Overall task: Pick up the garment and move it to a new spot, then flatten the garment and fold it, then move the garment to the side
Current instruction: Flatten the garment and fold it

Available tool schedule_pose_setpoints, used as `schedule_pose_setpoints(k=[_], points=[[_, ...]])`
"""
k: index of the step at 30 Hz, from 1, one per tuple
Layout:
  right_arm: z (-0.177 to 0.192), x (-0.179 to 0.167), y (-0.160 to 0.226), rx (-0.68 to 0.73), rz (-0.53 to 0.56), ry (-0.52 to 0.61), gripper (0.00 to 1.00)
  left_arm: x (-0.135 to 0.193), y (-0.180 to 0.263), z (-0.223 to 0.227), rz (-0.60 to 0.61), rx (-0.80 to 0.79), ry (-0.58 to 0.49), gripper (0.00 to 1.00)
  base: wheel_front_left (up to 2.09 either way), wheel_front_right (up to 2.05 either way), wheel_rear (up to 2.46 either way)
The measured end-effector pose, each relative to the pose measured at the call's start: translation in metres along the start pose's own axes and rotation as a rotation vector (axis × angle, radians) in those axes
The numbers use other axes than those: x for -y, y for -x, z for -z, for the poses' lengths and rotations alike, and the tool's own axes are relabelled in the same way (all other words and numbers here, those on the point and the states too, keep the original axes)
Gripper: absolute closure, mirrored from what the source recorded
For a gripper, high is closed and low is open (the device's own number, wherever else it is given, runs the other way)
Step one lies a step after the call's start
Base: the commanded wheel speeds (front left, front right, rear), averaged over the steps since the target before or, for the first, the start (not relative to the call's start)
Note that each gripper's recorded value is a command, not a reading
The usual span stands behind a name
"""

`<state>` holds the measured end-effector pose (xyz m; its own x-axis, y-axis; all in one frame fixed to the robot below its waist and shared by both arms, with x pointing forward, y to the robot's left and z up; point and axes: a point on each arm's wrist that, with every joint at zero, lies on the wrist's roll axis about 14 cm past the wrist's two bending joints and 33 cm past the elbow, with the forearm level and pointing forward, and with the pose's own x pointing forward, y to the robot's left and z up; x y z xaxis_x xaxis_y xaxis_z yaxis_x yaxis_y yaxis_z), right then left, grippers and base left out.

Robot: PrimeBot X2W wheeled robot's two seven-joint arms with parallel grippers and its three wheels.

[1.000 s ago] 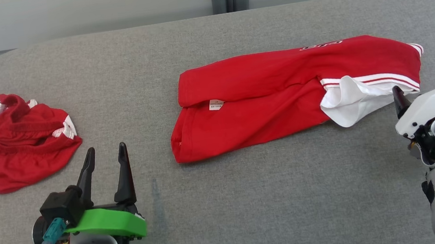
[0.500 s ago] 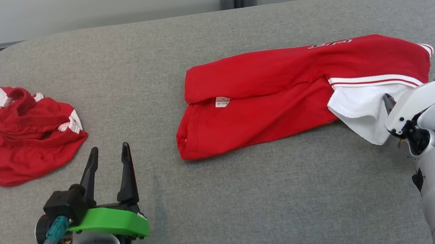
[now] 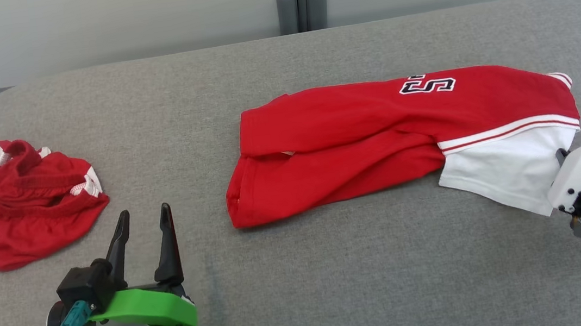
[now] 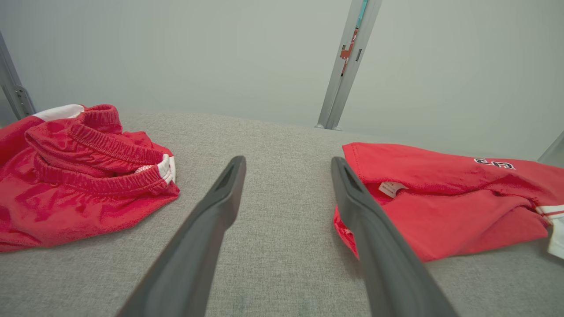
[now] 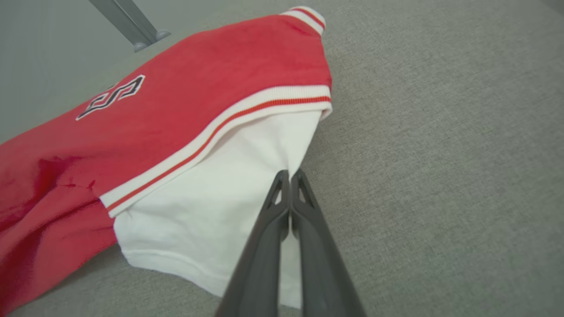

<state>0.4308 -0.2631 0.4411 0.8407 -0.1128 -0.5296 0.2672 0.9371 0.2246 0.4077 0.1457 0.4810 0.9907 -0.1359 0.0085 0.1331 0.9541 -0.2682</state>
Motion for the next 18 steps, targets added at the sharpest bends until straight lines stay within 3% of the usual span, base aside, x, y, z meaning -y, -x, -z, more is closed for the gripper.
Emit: schedule_pose_setpoints(k=[9,10,11,18], points=[[0.037,0.041,0.061,-0.146,0.049,-0.009,1.00,0.017,-0.010,0.002,0.049,-0.002,0.008,0.00,0.00,0.00,0.00],[0.033,0.045,0.063,-0.123,0.062,-0.007,0.91,0.018,-0.011,0.003,0.050,-0.004,0.009,0.00,0.00,0.00,0.00],[0.024,0.048,0.065,-0.081,0.079,0.017,0.00,0.018,-0.011,0.003,0.051,-0.005,0.009,0.00,0.00,0.00,0.00],[0.008,0.034,0.058,0.061,0.053,0.074,0.00,0.017,-0.012,0.002,0.047,-0.002,0.009,0.00,0.00,0.00,0.00]])
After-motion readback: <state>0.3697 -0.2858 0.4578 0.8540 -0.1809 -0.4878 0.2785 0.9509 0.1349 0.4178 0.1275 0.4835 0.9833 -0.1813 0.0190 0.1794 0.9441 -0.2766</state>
